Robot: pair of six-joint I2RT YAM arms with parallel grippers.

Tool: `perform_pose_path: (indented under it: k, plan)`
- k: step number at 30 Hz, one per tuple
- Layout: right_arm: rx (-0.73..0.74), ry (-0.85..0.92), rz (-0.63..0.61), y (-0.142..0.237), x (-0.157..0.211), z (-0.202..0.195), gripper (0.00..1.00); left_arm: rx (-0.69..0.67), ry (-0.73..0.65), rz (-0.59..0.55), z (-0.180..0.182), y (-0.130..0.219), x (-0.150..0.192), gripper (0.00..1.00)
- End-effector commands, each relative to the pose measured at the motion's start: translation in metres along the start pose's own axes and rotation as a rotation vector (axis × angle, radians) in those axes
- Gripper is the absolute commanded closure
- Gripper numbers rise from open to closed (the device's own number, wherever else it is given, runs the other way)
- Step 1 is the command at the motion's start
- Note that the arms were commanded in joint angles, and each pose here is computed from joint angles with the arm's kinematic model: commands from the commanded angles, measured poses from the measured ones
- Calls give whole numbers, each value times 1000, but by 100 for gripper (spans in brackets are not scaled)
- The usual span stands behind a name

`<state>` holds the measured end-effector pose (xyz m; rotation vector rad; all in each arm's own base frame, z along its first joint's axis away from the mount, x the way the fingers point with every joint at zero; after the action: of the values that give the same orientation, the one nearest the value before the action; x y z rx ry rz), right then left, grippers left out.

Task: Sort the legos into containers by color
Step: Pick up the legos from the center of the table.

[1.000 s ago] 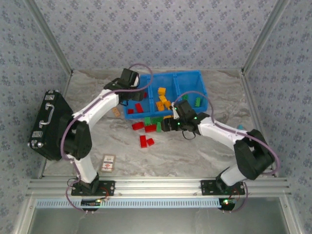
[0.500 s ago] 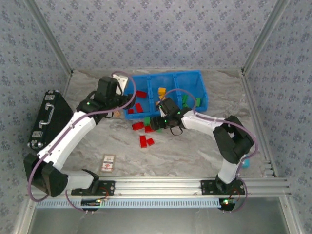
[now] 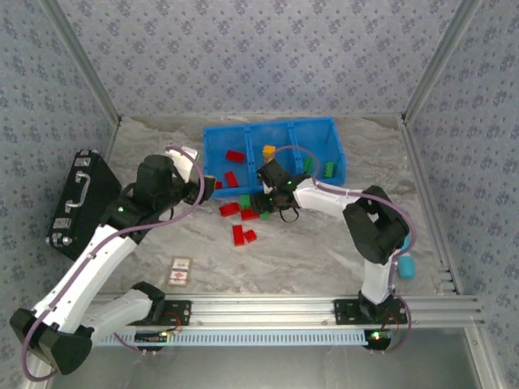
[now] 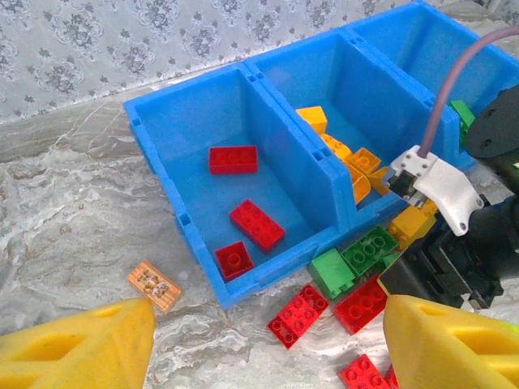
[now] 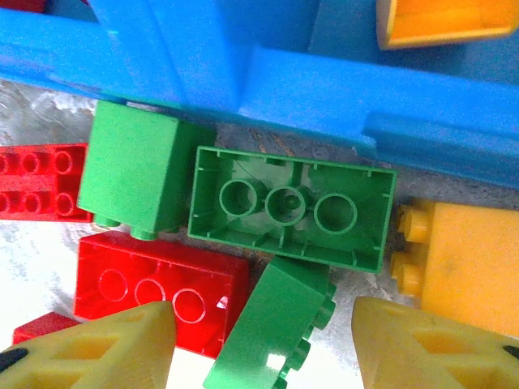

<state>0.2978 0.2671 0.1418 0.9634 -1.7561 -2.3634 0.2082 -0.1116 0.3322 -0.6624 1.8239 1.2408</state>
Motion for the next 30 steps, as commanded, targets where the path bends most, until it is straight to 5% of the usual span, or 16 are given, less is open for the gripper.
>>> perform_pose_path:
  k: [1, 30]
  plan:
    - [48, -13, 46, -6, 3, 3, 41, 19, -18, 9, -1, 6, 6, 25]
    - [67, -19, 5, 7, 11, 2, 66, 8, 5, -35, 0, 41, 9, 25]
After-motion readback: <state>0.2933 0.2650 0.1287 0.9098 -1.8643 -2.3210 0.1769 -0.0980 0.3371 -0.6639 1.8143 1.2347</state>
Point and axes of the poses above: each hand's point on the last joint's axis, 136 mm out from that joint toward the fingers, its own y axis back along the fingers, its own z axis along the line the jaws close on, x = y × z, the point moved 10 cm from there along y, back along the fingers, and after that the axes turned 10 degrees about y, right-handed, at the moved point
